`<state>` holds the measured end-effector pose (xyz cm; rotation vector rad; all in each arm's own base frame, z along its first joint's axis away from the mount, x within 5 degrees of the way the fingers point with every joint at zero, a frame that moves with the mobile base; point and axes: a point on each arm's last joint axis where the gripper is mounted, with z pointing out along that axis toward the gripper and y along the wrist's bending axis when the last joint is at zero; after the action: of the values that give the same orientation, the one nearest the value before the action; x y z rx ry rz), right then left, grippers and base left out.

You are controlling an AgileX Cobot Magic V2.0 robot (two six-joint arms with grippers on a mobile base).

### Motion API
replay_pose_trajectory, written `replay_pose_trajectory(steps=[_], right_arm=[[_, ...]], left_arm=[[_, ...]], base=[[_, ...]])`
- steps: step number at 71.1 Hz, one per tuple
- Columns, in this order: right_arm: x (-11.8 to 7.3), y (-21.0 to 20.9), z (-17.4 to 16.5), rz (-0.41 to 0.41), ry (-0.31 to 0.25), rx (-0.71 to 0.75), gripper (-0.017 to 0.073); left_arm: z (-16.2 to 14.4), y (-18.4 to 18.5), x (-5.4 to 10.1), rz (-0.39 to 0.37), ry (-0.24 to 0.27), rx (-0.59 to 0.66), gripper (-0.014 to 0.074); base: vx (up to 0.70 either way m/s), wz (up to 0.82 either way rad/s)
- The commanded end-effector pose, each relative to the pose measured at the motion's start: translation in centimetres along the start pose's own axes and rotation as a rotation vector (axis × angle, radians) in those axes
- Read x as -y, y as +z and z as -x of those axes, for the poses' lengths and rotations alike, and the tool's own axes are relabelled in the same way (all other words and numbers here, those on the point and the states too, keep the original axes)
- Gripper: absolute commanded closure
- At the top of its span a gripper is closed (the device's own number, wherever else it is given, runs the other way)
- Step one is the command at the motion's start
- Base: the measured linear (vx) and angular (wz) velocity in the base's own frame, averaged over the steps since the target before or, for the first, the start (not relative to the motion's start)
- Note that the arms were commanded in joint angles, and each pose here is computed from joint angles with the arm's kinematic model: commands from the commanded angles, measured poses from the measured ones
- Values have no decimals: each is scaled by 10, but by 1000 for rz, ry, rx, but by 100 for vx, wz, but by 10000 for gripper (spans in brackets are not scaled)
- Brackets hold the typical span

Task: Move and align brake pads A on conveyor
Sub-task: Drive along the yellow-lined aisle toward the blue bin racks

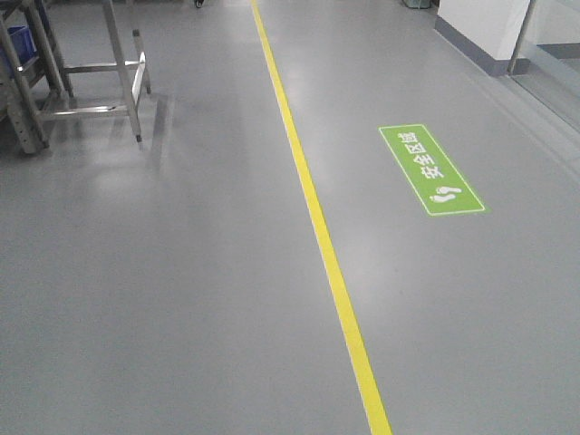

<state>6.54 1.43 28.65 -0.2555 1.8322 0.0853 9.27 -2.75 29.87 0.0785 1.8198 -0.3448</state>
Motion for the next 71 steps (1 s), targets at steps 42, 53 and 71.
replay_pose_trajectory(steps=[42, 53, 71], right_arm=[[2, -3, 14, -19, -9, 89, 568], [2, -3, 14, -19, -9, 89, 568], [2, -3, 14, -19, -9, 89, 568]], left_arm=[[14, -2, 4, -28, 2, 95, 600], [14, -2, 4, -28, 2, 95, 600], [14, -2, 4, -28, 2, 95, 600]], base=[[68, -4], [74, 7], [75, 11]])
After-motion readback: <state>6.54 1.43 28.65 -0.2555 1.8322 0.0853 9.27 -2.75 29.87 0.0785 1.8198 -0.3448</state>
